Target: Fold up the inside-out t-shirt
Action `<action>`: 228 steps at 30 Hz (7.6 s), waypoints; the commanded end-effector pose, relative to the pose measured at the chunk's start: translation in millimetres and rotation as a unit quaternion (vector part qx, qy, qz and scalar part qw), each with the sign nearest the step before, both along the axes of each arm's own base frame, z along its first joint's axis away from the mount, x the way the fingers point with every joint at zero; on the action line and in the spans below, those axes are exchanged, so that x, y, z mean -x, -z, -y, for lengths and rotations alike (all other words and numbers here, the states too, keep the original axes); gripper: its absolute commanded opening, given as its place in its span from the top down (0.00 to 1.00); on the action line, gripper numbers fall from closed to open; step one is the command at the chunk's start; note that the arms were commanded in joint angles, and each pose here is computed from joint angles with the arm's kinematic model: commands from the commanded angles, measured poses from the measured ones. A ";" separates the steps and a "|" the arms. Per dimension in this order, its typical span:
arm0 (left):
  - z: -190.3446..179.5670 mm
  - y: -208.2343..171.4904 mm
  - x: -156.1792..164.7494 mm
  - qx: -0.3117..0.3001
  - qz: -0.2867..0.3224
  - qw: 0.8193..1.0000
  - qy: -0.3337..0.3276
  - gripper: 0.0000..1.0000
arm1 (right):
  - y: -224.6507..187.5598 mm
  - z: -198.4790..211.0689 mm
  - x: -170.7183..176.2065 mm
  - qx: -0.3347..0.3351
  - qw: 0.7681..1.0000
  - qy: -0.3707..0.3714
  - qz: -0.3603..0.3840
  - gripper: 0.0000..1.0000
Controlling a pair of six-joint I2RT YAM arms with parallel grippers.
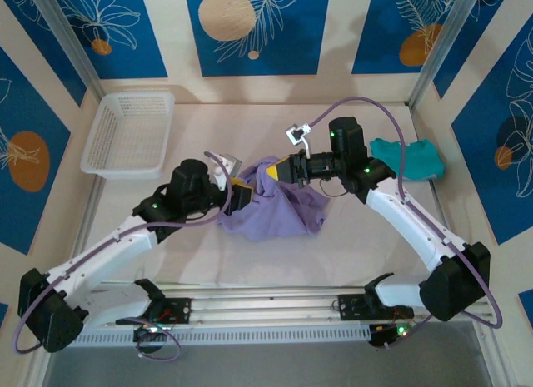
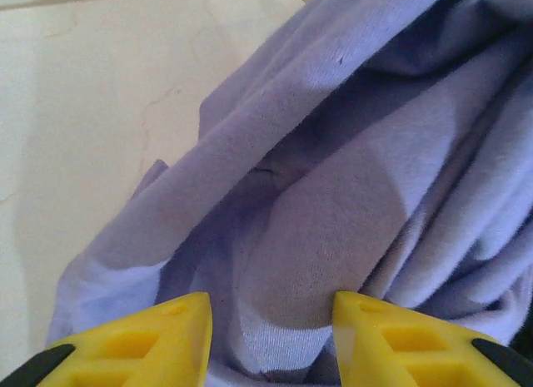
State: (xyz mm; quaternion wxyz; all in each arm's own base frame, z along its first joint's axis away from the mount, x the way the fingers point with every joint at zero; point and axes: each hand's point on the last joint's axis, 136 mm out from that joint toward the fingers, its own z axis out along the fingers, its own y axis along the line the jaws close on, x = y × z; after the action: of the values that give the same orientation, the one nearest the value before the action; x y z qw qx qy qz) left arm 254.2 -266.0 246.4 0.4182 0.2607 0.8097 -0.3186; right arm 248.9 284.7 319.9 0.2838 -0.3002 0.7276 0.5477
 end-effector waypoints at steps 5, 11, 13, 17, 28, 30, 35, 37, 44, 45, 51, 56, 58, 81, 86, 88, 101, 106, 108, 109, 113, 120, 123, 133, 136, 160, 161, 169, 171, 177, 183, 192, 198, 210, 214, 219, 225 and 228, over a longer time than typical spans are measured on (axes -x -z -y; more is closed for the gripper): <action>17.7 -25.7 -7.1 0.023 0.033 0.999 0.026 0.59 | 0.1 2.2 3.6 -0.003 1.000 -0.010 0.001 1.00; 20.2 -22.5 -15.0 0.018 0.032 0.999 0.018 0.79 | 1.8 5.8 4.1 0.002 1.000 -0.010 0.007 1.00; 19.5 -24.8 -17.5 0.020 0.035 0.999 0.013 0.88 | 4.3 9.3 4.8 0.008 1.000 -0.010 0.013 1.00; 17.9 -40.4 -11.5 0.052 0.041 0.998 0.017 1.00 | 16.8 26.2 -0.5 0.051 0.997 0.012 0.057 1.00; 18.8 -90.2 22.7 0.174 0.054 0.981 0.069 1.00 | 46.3 60.8 -51.6 0.229 0.937 0.258 0.062 0.76; 18.7 -89.6 22.5 0.171 0.054 0.981 0.068 1.00 | 45.9 63.9 -42.3 0.243 0.929 0.263 0.089 0.72; 18.4 -85.1 21.4 0.163 0.056 0.983 0.067 1.00 | 30.4 58.1 -4.3 0.202 0.940 0.231 0.148 0.63; 18.3 -85.2 21.2 0.162 0.057 0.983 0.067 1.00 | 24.6 47.4 10.3 0.167 0.955 0.198 0.147 0.60; 18.7 -85.6 20.7 0.161 0.060 0.983 0.068 1.00 | 18.2 16.8 26.1 0.108 0.977 0.135 0.126 0.57; 18.4 -85.4 20.3 0.161 0.060 0.983 0.067 1.00 | 17.8 14.0 25.5 0.104 0.978 0.131 0.124 0.58; 17.9 -83.7 20.1 0.157 0.062 0.983 0.066 1.00 | 16.6 2.1 14.4 0.102 0.980 0.130 0.110 0.75; 12.8 -82.6 17.7 0.150 0.066 0.985 0.050 1.00 | 9.1 13.5 12.4 0.110 0.977 0.144 0.117 1.00; 6.9 -83.9 15.2 0.147 0.074 0.986 0.036 1.00 | -8.0 24.3 16.5 0.080 0.979 0.142 0.119 1.00; -53.5 -48.4 -21.6 0.062 0.077 0.990 -0.103 0.66 | -64.8 19.2 19.8 -0.093 0.993 0.067 0.030 1.00; -51.1 -61.8 -6.1 0.045 0.111 0.988 -0.096 0.47 | -53.8 15.9 7.8 -0.090 0.992 0.082 -0.015 1.00; -42.9 -68.9 3.6 0.049 0.120 0.989 -0.072 0.46 | -52.8 14.9 5.1 -0.091 0.992 0.084 -0.023 1.00; 12.6 -63.0 16.0 -0.002 0.130 0.991 0.027 0.56 | -52.4 15.6 1.3 -0.086 0.992 0.091 -0.031 1.00; 16.7 -54.9 -9.1 -0.026 0.131 0.991 -0.012 0.66 | -52.0 16.8 3.5 -0.084 0.992 0.089 -0.028 1.00; 22.1 -54.1 -11.7 -0.018 0.129 0.991 -0.005 0.71 | -50.9 19.5 3.2 -0.083 0.992 0.093 -0.028 1.00; 27.0 -54.4 -9.2 -0.010 0.126 0.992 0.007 0.74 | -51.0 20.8 2.8 -0.083 0.992 0.095 -0.027 1.00; 32.0 -61.3 -1.9 0.024 0.116 0.993 0.028 1.00 | -54.4 31.2 -2.8 -0.074 0.990 0.116 -0.013 1.00; 13.9 -134.3 47.4 0.229 0.109 0.960 0.122 1.00 | -53.3 55.4 -21.5 -0.030 0.984 0.173 0.004 1.00; 5.2 -151.9 58.2 0.272 0.098 0.947 0.143 1.00 | -47.0 55.0 -24.7 -0.014 0.985 0.172 -0.003 1.00; -1.1 -153.5 56.7 0.287 0.087 0.943 0.146 1.00 | -25.8 49.5 -27.2 0.013 0.988 0.151 -0.029 0.86; -0.9 -150.2 52.3 0.283 0.085 0.945 0.139 1.00 | -12.3 56.4 -24.3 0.039 0.984 0.170 -0.034 0.77; 2.6 -139.8 34.4 0.268 0.070 0.955 0.111 1.00 | 33.5 28.7 50.4 0.009 0.983 0.142 0.114 0.51; 2.5 -140.5 34.6 0.269 0.071 0.954 0.111 1.00 | 36.9 26.3 51.2 0.006 0.982 0.143 0.120 0.51; 2.5 -142.0 35.0 0.271 0.071 0.953 0.113 1.00 | 46.6 13.0 36.0 -0.016 0.970 0.186 0.156 0.48; 2.6 -142.7 35.2 0.271 0.072 0.953 0.114 1.00 | 44.0 10.3 32.4 -0.026 0.968 0.192 0.162 0.48; 2.3 -141.5 34.7 0.270 0.072 0.953 0.113 1.00 | 29.3 4.8 25.1 -0.041 0.961 0.199 0.186 0.63; -13.1 -131.6 14.5 0.243 0.074 0.966 0.041 1.00 | -14.5 18.2 50.6 -0.042 0.968 0.152 0.197 1.00; -26.9 -101.5 -9.5 0.183 0.085 0.979 -0.026 1.00 | -96.0 36.0 90.8 -0.135 0.983 0.013 0.123 1.00; -24.7 -83.2 -8.6 0.151 0.076 0.985 -0.017 1.00 | -90.5 30.8 75.4 -0.117 0.990 -0.002 0.080 1.00; -28.9 -61.6 3.1 0.047 0.108 0.992 -0.031 0.62 | -62.4 37.2 48.5 -0.063 0.998 0.020 0.023 1.00; -15.5 -73.0 17.2 0.036 0.141 0.989 0.000 0.45 | -61.6 35.2 50.4 -0.060 0.998 0.004 0.025 1.00; -3.8 -76.7 15.1 0.005 0.151 0.988 0.014 0.34 | -58.4 34.6 52.1 -0.053 0.998 -0.006 0.025 1.00; 7.4 -74.3 7.3 -0.019 0.140 0.990 0.026 0.23 | -56.2 35.1 55.8 -0.047 0.998 -0.015 0.029 1.00; 20.1 -74.1 8.3 -0.022 0.129 0.990 0.057 0.21 | -55.3 35.2 56.8 -0.046 0.998 -0.017 0.032 1.00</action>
State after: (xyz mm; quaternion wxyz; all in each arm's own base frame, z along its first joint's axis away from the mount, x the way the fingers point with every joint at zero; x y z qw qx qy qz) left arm 251.2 -276.9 315.6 0.5077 0.3249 0.7461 -0.2829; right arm 200.0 250.8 364.7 0.3077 -0.2951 0.7005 0.5723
